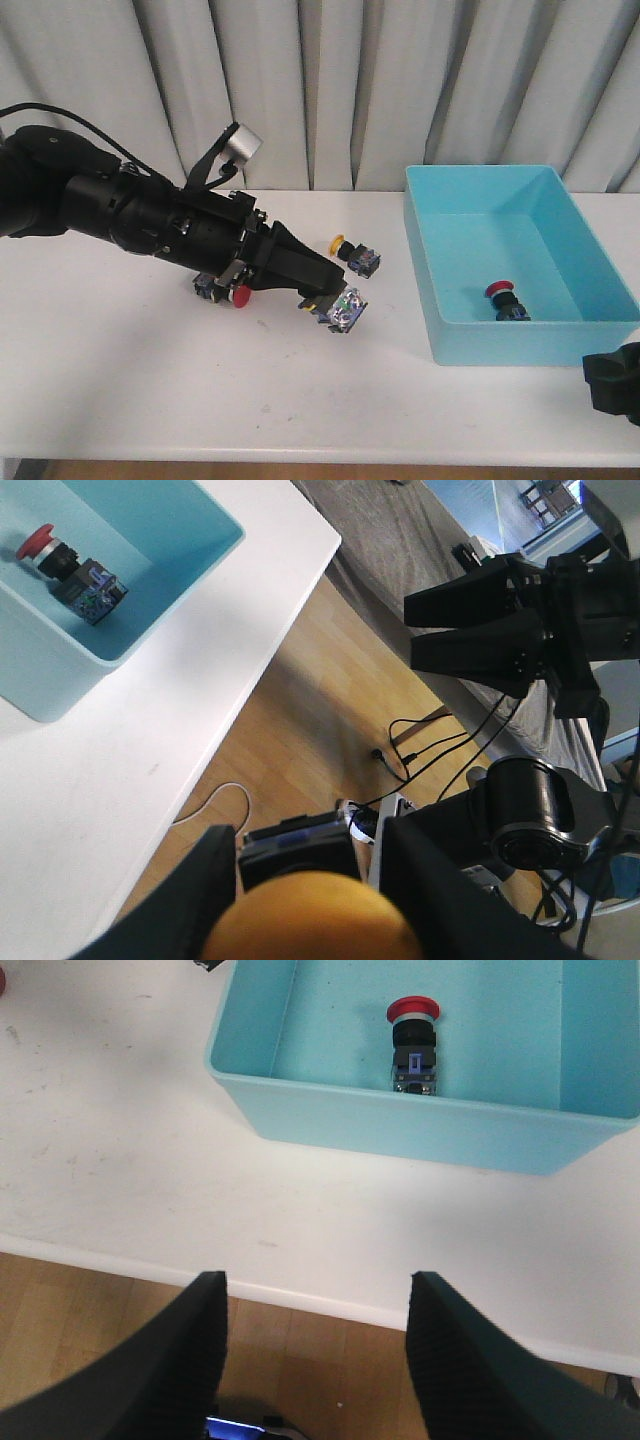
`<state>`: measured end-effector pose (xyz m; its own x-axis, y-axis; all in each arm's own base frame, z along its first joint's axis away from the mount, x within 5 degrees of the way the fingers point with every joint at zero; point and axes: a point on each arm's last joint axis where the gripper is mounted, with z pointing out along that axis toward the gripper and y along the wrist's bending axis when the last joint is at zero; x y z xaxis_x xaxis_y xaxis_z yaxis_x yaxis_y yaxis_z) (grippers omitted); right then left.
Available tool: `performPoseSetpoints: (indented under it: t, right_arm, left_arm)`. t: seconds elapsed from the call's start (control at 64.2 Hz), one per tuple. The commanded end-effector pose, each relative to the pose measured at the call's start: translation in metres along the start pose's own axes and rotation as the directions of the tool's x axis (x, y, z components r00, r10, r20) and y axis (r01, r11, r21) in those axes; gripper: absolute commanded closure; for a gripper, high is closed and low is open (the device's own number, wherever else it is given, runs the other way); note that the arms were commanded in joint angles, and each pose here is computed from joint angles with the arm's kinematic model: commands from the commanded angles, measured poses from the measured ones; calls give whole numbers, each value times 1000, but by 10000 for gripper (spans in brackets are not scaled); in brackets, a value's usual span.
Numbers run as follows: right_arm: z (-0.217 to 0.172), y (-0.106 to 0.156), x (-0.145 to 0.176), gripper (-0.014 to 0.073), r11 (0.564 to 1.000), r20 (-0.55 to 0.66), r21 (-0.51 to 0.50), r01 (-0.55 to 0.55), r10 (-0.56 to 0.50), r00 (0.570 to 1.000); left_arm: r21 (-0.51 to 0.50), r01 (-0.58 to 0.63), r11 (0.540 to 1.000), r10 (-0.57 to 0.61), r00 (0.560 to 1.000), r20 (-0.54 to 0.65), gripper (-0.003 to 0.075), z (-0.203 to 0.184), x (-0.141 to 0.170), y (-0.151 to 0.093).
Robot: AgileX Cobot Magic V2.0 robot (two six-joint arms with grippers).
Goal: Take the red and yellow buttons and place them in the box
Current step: 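Lift the yellow button with the left gripper toward the box, then grasp the yellow button's body with the right gripper from the left gripper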
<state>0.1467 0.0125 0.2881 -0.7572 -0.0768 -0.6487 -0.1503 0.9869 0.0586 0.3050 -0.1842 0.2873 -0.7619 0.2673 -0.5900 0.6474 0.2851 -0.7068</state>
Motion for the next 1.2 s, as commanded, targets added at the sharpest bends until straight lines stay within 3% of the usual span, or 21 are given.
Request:
performPoseSetpoints:
  t: [0.0,0.14,0.249,0.374,0.607,0.903,1.059,1.183]
  right_arm:
    - [-6,0,-10,204,1000,81,4,0,0,997]
    - [-5,2,-12,134,993,84,-5,117,-116,990]
    - [-4,8,-20,26,979,115,-71,189,-180,977]
    - [-1,16,-34,6,949,146,-163,270,-247,958]
    - [17,59,-58,58,790,164,-269,550,-525,835]
    - [34,126,-78,86,633,287,-286,719,-659,695]
    - [41,147,-85,86,623,387,-241,745,-642,662]
    - [44,149,-90,86,643,424,-211,736,-619,662]
  left_arm:
    - [65,-44,997,39,997,70,535,-11,-11,-27]
    - [65,-42,997,38,996,75,535,-11,-12,-27]
    - [61,-39,997,33,996,88,535,-11,-13,-26]
    - [44,-36,998,31,994,101,535,-11,-14,-25]
    - [66,-22,998,13,992,129,535,-11,-17,-27]
    - [68,-18,998,8,990,139,535,-11,-18,-27]
    - [68,-18,998,8,990,139,535,-11,-18,-27]
    - [68,-18,998,8,990,139,535,-11,-18,-27]
